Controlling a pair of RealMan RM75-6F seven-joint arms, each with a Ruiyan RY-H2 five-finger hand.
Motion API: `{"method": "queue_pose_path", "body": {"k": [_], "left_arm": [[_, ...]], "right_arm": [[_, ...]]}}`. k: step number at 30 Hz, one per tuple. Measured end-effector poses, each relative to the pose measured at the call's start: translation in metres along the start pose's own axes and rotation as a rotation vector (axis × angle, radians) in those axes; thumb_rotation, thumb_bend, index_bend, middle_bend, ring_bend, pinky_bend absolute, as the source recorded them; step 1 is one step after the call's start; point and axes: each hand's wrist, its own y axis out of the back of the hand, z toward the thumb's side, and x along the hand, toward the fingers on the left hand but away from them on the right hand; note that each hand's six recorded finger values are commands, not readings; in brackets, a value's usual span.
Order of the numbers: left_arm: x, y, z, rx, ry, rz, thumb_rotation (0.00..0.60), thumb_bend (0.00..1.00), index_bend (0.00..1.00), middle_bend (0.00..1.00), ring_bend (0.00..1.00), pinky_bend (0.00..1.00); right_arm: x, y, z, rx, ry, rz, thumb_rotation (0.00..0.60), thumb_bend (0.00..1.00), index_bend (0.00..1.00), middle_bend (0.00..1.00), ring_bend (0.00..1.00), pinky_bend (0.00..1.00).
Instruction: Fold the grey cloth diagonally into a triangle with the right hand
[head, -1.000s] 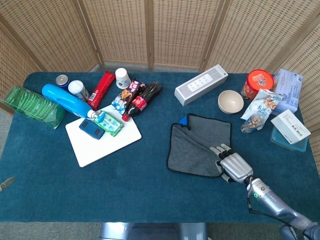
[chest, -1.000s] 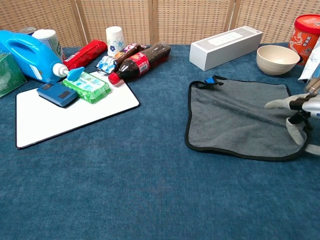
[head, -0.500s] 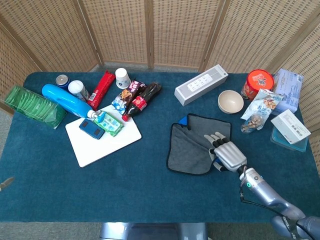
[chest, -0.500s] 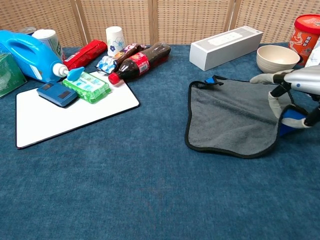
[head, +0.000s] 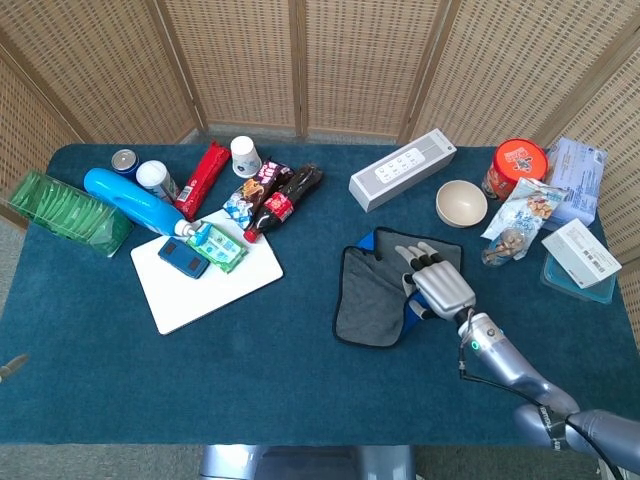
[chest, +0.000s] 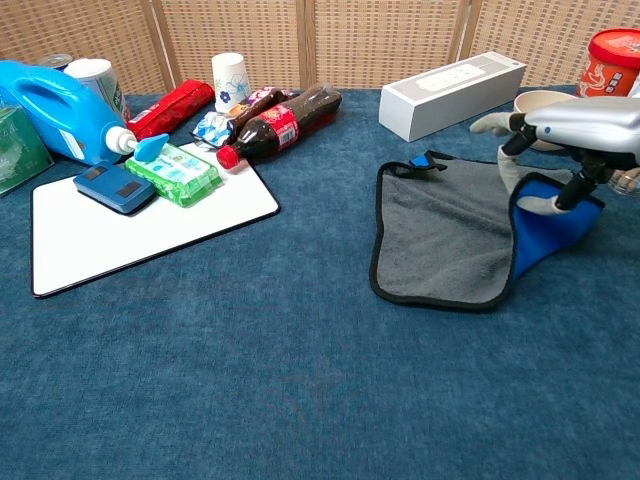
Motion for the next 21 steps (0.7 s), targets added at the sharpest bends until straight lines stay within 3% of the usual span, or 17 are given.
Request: {"method": "queue_pose_path", "body": {"k": [12, 21], "left_arm": [[0.003, -0.001, -0.002, -0.006, 0.011, -0.006, 0.6, 0.07, 0.02, 0.0, 0.0, 0.0], [0.008, -0.002, -0.006, -0.012, 0.03, -0.016, 0.6, 0.07, 0.02, 0.0, 0.0, 0.0]], "right_arm": [[-0.044, 0.025, 0.017, -0.038, -0.034, -0.035, 0.6, 0.44, 0.89, 0.0, 0.0, 0.04], [-0.077, 0.026, 0.029, -0.039, -0.055, -0.045, 0.6, 0.44, 0.9, 0.0, 0.0, 0.04]]}}
